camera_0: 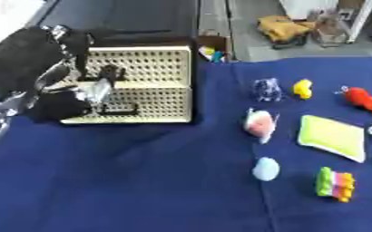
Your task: Pick up objects from table and place into drawer.
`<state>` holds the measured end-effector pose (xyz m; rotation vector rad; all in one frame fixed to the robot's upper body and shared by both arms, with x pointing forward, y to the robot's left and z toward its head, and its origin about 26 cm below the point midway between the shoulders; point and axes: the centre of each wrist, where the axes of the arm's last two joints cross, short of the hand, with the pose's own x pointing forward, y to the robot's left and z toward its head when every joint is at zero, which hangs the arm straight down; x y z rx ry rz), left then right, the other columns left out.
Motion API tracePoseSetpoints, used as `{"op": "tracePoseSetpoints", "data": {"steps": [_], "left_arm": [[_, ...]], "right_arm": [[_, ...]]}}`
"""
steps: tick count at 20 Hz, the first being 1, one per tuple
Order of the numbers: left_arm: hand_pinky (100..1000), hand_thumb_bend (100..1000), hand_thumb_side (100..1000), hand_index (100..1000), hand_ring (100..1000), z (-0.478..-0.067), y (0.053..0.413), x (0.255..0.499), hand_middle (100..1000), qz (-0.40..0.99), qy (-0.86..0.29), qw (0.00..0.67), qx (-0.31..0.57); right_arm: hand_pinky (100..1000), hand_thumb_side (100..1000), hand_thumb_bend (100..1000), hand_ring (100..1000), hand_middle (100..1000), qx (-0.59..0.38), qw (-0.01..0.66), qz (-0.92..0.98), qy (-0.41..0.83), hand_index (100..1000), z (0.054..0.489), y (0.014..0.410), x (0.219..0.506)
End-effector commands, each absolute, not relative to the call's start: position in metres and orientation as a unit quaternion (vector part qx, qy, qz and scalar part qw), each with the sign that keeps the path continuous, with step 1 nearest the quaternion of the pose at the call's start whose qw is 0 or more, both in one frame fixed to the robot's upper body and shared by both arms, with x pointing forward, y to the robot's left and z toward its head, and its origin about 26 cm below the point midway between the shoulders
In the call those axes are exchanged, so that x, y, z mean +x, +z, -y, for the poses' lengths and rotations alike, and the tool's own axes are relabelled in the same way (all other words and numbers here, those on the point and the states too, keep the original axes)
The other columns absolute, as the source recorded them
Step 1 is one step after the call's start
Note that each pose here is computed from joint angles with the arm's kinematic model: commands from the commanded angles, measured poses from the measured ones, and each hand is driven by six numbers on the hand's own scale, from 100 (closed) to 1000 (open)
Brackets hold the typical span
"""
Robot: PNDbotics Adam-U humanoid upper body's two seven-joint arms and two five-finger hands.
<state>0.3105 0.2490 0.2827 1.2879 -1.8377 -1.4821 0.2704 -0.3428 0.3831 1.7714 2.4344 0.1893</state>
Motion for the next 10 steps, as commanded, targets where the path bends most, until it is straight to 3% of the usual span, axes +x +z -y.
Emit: {"op": "tracePoseSetpoints", "data": {"steps": [1, 10], "left_arm": [[100, 159, 1000, 940, 100, -0.249, 0.296, 0.305, 127, 0.66, -0.544, 0.235, 0.462], [100, 181, 1000, 897, 100, -0.245, 0.302, 0.3, 100, 0.63, -0.566, 0.269, 0.459]], "right_arm": [[589, 1000, 100, 644, 638, 0.602, 0.088, -0.791, 0.065, 749, 0.337, 0.39, 0.266], [589, 1000, 100, 643, 635, 0.635, 0.101, -0.763, 0.065, 738, 0.326, 0.382, 0.273]]}}
